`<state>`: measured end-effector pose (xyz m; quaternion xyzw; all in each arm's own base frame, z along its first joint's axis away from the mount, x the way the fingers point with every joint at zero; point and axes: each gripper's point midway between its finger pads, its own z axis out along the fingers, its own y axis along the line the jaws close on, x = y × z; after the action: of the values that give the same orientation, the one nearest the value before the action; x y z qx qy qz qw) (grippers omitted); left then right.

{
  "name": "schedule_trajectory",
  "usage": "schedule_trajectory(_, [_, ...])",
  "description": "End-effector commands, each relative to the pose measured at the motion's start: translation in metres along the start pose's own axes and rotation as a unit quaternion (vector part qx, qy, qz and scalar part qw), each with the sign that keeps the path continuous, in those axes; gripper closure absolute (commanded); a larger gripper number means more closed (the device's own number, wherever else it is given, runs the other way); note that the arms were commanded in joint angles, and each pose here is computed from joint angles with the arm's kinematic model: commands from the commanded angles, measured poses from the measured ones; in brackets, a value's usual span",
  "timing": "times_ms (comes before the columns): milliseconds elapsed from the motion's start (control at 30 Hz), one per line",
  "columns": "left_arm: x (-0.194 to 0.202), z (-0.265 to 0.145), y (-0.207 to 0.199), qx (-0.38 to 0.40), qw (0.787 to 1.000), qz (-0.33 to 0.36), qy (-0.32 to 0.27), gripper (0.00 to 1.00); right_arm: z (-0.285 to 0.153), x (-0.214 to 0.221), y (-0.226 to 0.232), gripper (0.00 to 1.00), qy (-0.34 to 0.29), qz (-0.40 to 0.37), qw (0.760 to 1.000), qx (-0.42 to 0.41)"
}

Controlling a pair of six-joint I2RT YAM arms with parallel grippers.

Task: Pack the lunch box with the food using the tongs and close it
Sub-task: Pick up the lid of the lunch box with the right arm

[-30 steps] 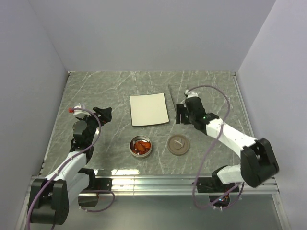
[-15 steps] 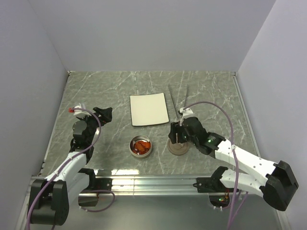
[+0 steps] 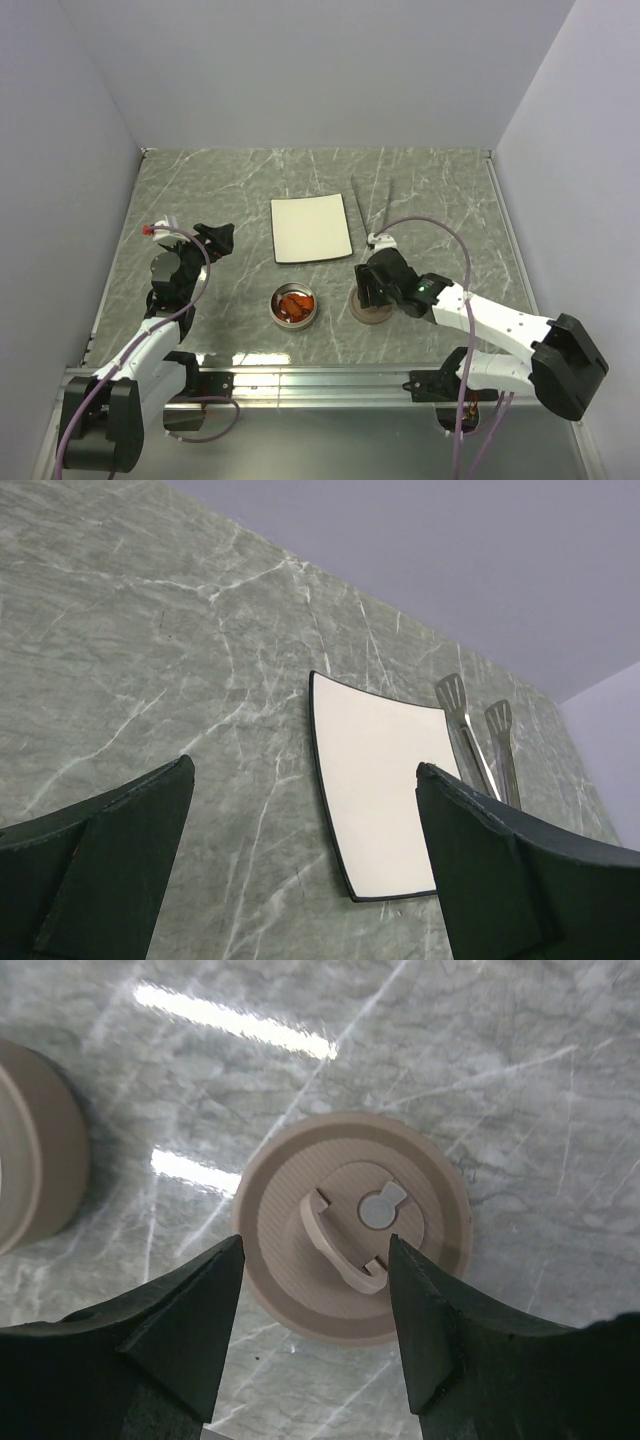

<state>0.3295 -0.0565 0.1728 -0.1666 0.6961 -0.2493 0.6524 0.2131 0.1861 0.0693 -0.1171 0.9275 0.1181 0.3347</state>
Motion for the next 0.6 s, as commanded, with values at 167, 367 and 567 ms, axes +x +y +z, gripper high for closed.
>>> schedule_trajectory(167, [-0.011,0.002,-0.011,0.024,1.000,0.000,-0.015,0.01,0.005,0.002,0.002,0.36,0.018,0.000,1.000,0.012])
schedule_trajectory(367, [-0.012,0.002,-0.011,0.021,1.000,-0.001,-0.016,0.01,0.014,0.015,0.002,0.44,0.054,-0.007,0.998,0.018])
schedule_trajectory(567, [-0.012,0.002,-0.011,0.021,1.000,-0.001,-0.017,0.01,0.014,0.019,0.004,0.62,0.061,-0.005,0.998,0.013])
